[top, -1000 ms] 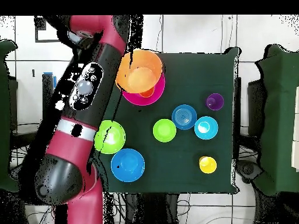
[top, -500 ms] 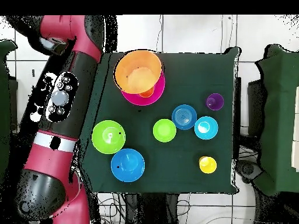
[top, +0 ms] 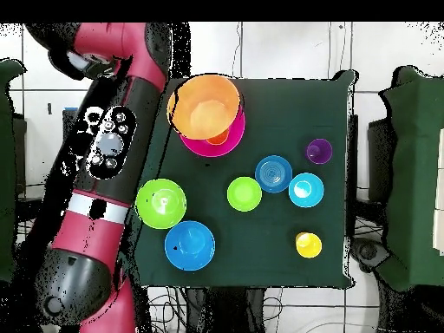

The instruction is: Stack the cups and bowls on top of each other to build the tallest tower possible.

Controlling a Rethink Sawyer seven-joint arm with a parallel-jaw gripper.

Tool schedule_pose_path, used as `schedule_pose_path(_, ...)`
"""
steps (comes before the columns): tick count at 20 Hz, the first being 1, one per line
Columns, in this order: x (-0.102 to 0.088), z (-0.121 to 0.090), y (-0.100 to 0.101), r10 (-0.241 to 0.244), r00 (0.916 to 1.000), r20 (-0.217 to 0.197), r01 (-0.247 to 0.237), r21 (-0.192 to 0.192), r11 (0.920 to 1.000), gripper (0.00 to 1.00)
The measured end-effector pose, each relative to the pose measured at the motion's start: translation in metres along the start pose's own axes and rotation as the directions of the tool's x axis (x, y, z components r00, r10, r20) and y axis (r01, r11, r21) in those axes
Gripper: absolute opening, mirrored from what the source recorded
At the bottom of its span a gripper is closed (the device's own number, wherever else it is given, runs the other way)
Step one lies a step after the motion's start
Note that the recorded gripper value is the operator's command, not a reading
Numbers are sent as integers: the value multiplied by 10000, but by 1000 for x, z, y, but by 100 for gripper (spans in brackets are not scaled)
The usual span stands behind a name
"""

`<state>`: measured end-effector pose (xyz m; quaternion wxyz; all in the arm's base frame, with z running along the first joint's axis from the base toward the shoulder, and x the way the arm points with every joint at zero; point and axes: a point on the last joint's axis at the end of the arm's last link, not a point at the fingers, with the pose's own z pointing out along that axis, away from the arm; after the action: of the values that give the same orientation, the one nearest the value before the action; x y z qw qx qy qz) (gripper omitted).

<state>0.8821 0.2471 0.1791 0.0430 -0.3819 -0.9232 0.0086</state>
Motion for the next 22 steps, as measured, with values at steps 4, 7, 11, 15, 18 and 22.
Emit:
schedule_pose_path(4,-14,4,-10,179,9996,-240,-182,-110,9998,0)
schedule_pose_path(7,-25,9,-19,296,9988,-379,-300,-101,9995,0)
schedule_pose_path(11,-36,15,-30,418,9978,-506,-421,-44,9991,0)
schedule_pose_path(15,-49,25,-46,559,9970,-539,-556,72,9984,0)
schedule_pose_path(18,-54,28,-54,626,9968,-487,-619,162,9979,0)
schedule_pose_path(22,-60,29,-63,673,9970,-379,-662,300,9974,0)
